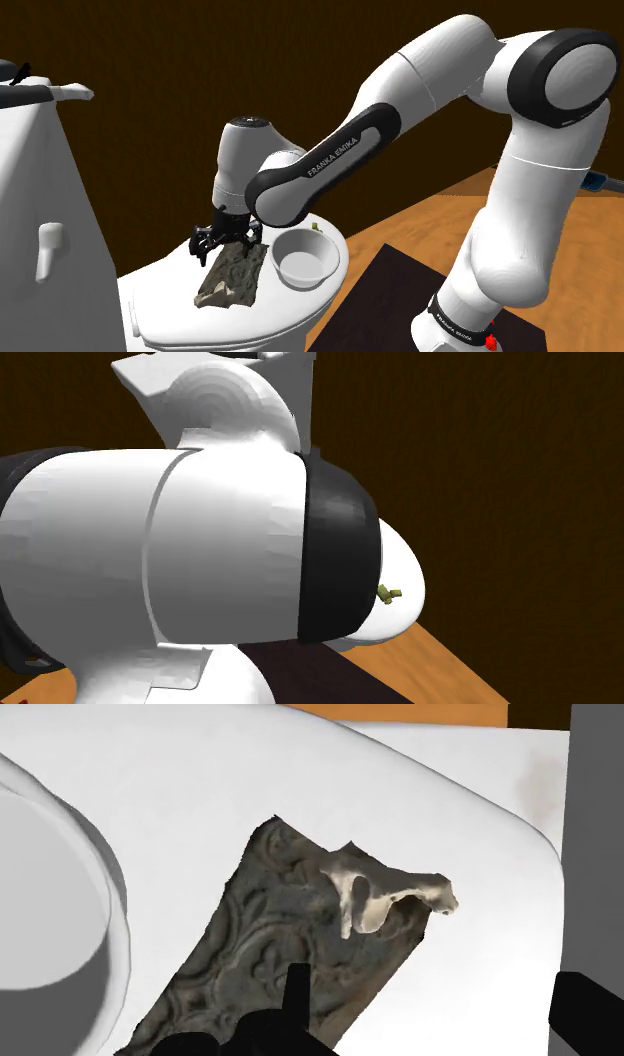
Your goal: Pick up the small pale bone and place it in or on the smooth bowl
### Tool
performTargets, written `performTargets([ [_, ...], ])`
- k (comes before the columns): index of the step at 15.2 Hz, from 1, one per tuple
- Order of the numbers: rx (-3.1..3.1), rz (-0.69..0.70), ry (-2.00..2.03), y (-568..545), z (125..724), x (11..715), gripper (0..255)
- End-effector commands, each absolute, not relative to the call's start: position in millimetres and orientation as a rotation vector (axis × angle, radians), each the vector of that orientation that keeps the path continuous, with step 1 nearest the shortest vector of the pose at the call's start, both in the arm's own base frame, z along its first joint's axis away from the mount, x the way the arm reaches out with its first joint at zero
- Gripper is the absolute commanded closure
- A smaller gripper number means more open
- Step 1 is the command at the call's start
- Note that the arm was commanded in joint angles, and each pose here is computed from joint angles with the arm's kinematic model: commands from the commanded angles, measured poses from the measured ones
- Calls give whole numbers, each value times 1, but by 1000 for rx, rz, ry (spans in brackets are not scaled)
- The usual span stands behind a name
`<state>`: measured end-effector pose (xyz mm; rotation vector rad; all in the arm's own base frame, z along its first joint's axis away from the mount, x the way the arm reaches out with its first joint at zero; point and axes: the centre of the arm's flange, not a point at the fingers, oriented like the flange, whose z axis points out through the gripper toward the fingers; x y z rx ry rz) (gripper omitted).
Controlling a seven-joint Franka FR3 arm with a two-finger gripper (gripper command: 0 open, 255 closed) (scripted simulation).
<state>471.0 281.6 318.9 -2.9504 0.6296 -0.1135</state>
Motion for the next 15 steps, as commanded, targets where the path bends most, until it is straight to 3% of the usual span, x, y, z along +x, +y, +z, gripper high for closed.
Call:
performTargets([
  [1, -2939, -111, 652, 297, 300, 485, 0],
  [15, -2919, -106, 691, 332, 227, 512, 0],
])
